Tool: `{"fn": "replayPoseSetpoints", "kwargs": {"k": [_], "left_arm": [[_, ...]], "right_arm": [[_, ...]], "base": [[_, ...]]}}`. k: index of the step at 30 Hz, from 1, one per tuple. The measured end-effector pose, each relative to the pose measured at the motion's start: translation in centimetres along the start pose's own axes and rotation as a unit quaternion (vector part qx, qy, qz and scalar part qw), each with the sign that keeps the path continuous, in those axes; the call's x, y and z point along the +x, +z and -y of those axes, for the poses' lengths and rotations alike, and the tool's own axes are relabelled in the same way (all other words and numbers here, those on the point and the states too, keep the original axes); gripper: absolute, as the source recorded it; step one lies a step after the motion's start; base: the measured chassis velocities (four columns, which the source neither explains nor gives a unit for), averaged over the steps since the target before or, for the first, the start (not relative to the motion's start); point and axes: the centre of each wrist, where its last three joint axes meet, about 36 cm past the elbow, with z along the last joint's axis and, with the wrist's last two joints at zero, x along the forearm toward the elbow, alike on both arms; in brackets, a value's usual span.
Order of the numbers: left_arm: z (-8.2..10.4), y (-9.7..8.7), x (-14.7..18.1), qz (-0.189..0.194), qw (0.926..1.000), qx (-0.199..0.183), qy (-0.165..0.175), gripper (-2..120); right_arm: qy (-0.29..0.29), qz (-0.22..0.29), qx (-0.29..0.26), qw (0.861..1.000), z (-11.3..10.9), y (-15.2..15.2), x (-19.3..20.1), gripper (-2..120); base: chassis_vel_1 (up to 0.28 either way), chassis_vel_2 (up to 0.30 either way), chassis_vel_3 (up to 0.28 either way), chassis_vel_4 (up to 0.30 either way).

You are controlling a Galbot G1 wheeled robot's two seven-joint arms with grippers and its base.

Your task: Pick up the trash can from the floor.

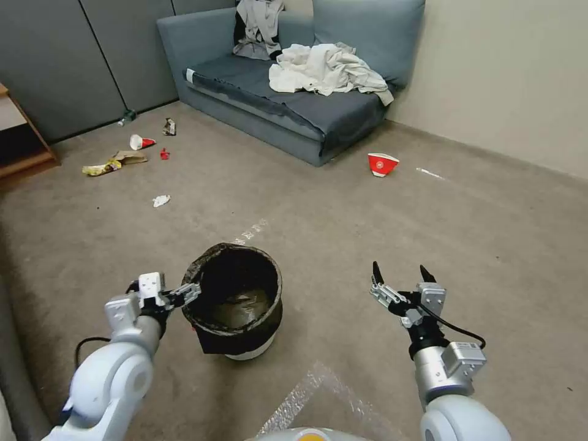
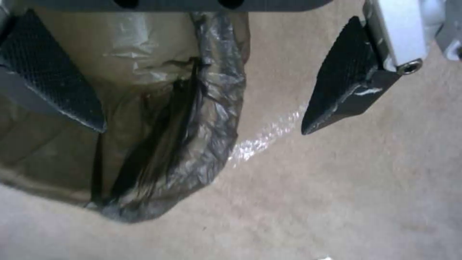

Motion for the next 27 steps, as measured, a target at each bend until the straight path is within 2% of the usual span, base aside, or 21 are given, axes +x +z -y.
{"fn": "replayPoseSetpoints", "kwargs": {"k": [1, 2, 6, 14, 16, 23, 27], "left_arm": [[0.2, 0.0, -0.1, -0.005, 1.0000, 0.001, -0.002, 100], [0.8, -0.2, -0.6, -0.027, 0.9995, 0.010, -0.007, 100], [1.4, -0.4, -1.6, -0.049, 0.9986, 0.018, -0.012, 100], [2.5, 0.3, -3.1, -0.071, 0.9971, 0.017, -0.020, 100], [2.8, 0.9, -3.1, -0.084, 0.9961, 0.011, -0.026, 100], [2.9, 1.5, -3.2, -0.095, 0.9947, 0.005, -0.038, 100], [2.8, 1.5, -3.6, -0.098, 0.9943, 0.003, -0.042, 93]], "right_arm": [[0.000, -0.001, 0.000, 1.000, 0.0, 0.1, 0.0, 100], [0.000, -0.004, 0.000, 1.000, -0.1, 0.4, 0.0, 100], [-0.002, -0.007, 0.004, 1.000, 0.0, 0.6, 0.0, 100], [0.000, -0.009, 0.007, 1.000, 0.1, 0.7, 0.1, 100], [0.000, -0.009, 0.007, 1.000, 0.1, 0.8, 0.1, 100], [0.001, -0.010, 0.008, 1.000, 0.1, 0.9, 0.2, 100], [0.002, -0.009, 0.007, 1.000, 0.1, 0.9, 0.5, 100]], "base": [[0.000, 0.000, 0.000, 0.000], [0.000, 0.000, 0.000, 0.000], [0.000, 0.000, 0.000, 0.000], [0.000, 0.000, 0.000, 0.000], [0.000, 0.000, 0.000, 0.000], [0.000, 0.000, 0.000, 0.000], [0.000, 0.000, 0.000, 0.000]]}}
